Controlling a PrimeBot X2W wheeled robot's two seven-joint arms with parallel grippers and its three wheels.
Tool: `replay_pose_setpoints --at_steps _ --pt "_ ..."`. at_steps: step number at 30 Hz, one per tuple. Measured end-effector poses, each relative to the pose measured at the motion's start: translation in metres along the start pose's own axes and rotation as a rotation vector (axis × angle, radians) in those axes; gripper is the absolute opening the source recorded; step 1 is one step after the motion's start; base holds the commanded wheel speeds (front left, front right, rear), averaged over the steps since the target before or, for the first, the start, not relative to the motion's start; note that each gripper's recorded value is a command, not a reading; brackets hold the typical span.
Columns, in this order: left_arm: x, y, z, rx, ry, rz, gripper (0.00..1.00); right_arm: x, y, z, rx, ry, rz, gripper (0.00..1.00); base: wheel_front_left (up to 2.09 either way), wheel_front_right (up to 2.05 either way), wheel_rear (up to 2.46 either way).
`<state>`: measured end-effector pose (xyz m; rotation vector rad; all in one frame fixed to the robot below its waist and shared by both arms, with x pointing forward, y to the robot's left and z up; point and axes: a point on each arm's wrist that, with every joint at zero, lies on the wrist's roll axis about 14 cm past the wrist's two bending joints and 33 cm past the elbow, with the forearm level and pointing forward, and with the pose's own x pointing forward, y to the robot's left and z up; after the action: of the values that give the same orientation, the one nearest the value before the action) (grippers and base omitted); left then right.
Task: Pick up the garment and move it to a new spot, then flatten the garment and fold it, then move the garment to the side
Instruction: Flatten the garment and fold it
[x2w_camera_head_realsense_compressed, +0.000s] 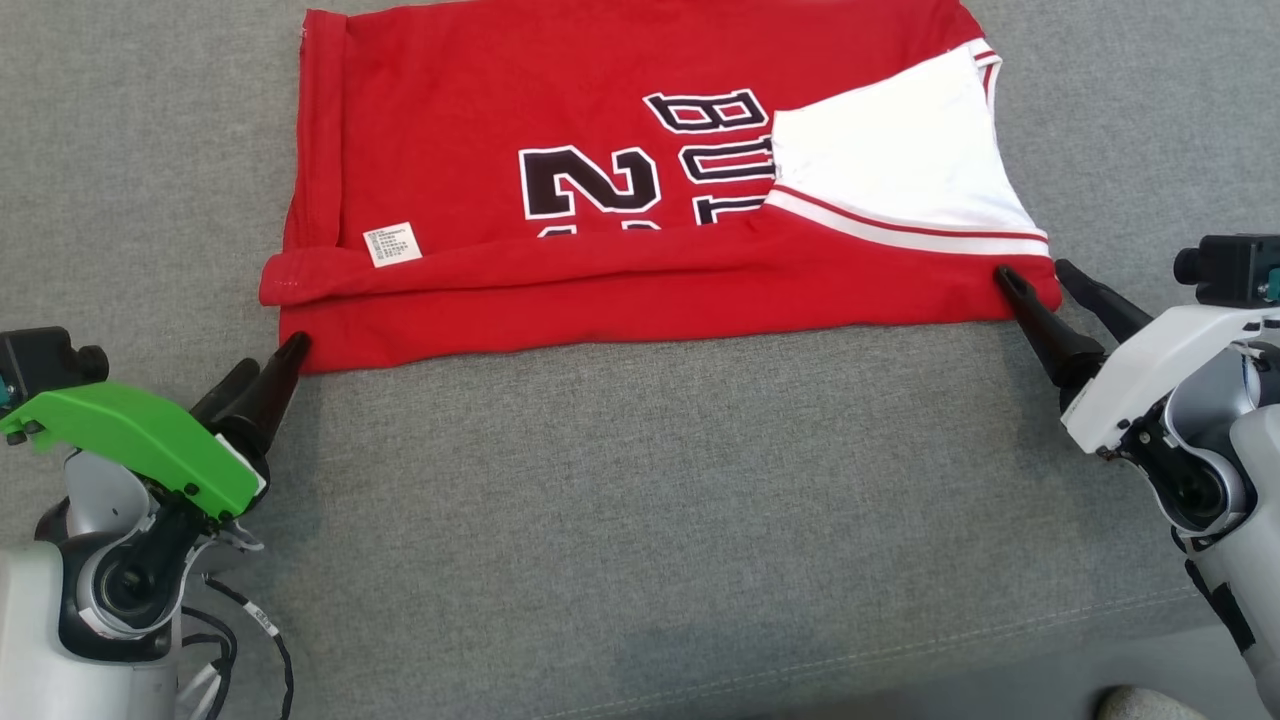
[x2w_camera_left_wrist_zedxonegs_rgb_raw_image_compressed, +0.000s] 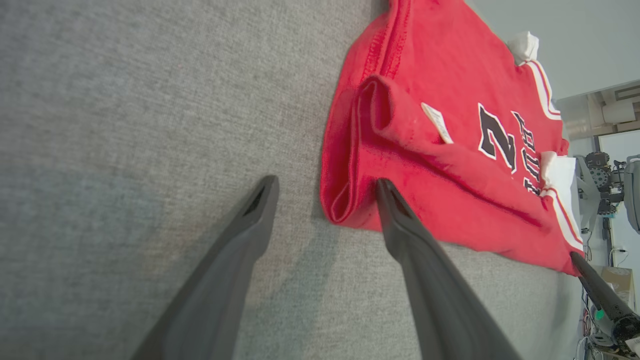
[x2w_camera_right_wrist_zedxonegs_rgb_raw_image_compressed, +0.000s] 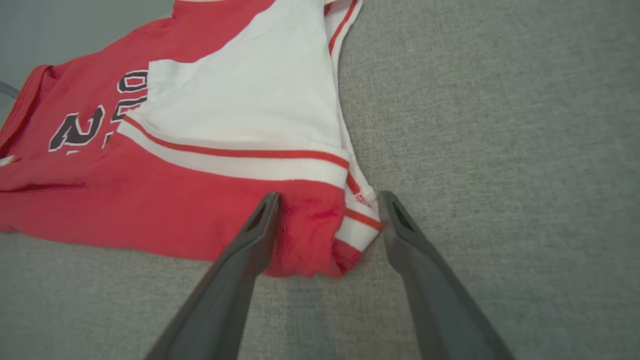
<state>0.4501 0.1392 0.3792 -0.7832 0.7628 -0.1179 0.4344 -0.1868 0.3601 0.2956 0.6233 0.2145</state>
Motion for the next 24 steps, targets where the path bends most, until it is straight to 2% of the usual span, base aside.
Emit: replay_pose_setpoints --at_steps 6,21,23,24 --pt "0.000 -0.001 -0.008 -0.048 0.011 -0.007 1.00 -0.001 0.000 -0.003 -0.002 0.009 -0.002 1.00 0.00 0.00 0.00" --pt "0.011 -0.012 -0.016 -0.087 0.034 -0.046 0.98 -0.002 0.003 -0.012 0.015 0.031 0.004 1.00 0.00 0.00 0.00" --pt "0.013 -0.014 -0.016 -0.080 0.038 -0.057 0.81 -0.002 0.003 -0.013 0.016 0.033 0.004 1.00 0.00 0.00 0.00" --pt "0.013 -0.016 -0.017 -0.075 0.039 -0.067 0.58 -0.001 0.003 -0.013 0.017 0.034 0.004 0.96 0.00 0.00 0.00"
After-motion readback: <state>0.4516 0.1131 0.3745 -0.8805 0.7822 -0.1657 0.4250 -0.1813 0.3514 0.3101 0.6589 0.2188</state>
